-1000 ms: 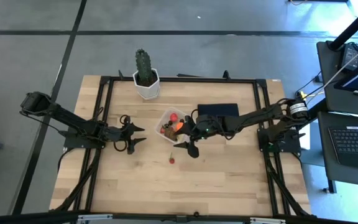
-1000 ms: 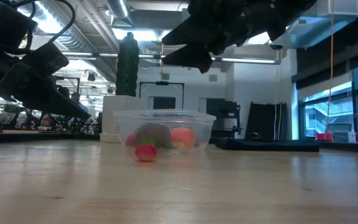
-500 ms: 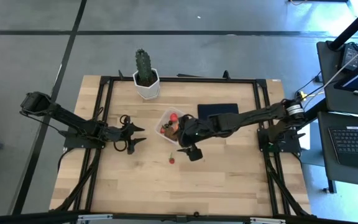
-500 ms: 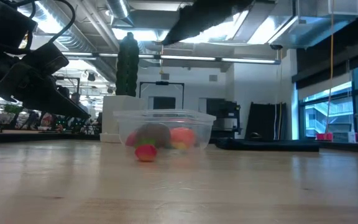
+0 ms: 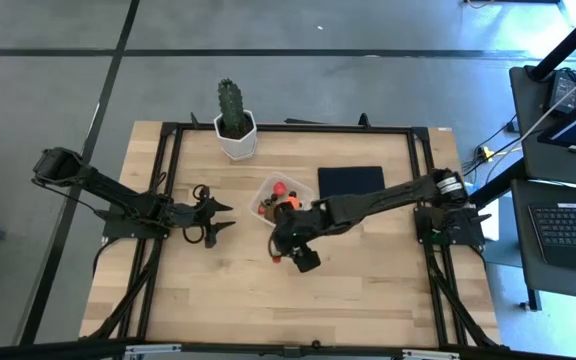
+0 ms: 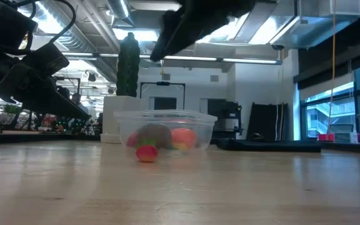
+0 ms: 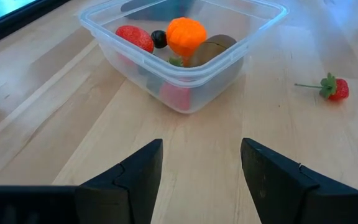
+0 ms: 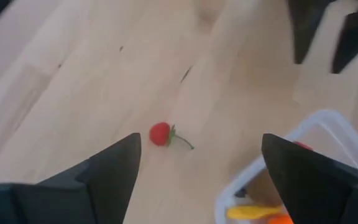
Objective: Pick and placing Produce into tupperware
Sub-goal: Put the red strawberry into the transparent container
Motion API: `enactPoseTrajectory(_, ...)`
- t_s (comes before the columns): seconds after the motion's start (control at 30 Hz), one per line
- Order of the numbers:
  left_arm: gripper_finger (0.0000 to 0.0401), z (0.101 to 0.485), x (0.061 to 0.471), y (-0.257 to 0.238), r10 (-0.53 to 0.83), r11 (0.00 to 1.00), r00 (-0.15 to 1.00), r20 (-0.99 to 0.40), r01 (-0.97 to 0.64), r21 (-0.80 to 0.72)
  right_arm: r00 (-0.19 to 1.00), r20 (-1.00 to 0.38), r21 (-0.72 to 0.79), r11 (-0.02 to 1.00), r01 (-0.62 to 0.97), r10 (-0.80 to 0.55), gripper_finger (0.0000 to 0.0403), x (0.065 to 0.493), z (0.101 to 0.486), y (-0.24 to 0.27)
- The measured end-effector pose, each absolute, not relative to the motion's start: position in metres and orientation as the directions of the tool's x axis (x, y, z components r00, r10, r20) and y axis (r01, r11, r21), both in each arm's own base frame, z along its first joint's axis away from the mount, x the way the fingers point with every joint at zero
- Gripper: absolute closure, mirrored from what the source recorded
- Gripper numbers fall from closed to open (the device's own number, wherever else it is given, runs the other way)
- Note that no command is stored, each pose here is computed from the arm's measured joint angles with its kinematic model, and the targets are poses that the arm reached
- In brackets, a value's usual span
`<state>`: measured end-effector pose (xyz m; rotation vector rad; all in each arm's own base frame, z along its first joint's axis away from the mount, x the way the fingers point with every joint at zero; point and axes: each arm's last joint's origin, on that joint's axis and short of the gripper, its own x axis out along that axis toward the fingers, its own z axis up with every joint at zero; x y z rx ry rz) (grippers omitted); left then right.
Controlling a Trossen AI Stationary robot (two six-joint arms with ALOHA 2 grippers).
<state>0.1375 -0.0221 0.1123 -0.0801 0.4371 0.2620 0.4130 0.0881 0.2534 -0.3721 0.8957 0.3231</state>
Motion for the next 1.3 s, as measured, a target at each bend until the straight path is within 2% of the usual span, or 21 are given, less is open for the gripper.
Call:
enactPoseTrajectory(0.27, 0.0193, 0.112, 0.137, -0.022, 0.234, 0.963, 0.872, -0.43, -0.268, -0.019, 0.538, -0.835, -0.191, 0.859, -0.476, 0.113, 0.0071, 0.435, 0.215, 0.096)
enactPoseTrajectory(0.6, 0.0193, 0.112, 0.137, -0.022, 0.234, 0.963, 0.872, -0.431, -0.268, -0.019, 0.466, -0.878, -0.17, 0.841, -0.513, 0.106, 0.0071, 0.444, 0.172, 0.108)
enactPoseTrajectory(1.1, 0.0193, 0.112, 0.137, -0.022, 0.234, 0.963, 0.871, -0.432, -0.268, -0.018, 0.471, -0.875, -0.189, 0.821, -0.539, 0.108, 0.0071, 0.452, 0.149, 0.11)
enactPoseTrajectory(1.3, 0.0193, 0.111, 0.137, -0.022, 0.235, 0.963, 0.868, -0.437, -0.268, -0.015, 0.438, -0.894, -0.175, 0.825, -0.537, 0.096, 0.0071, 0.452, 0.138, 0.106)
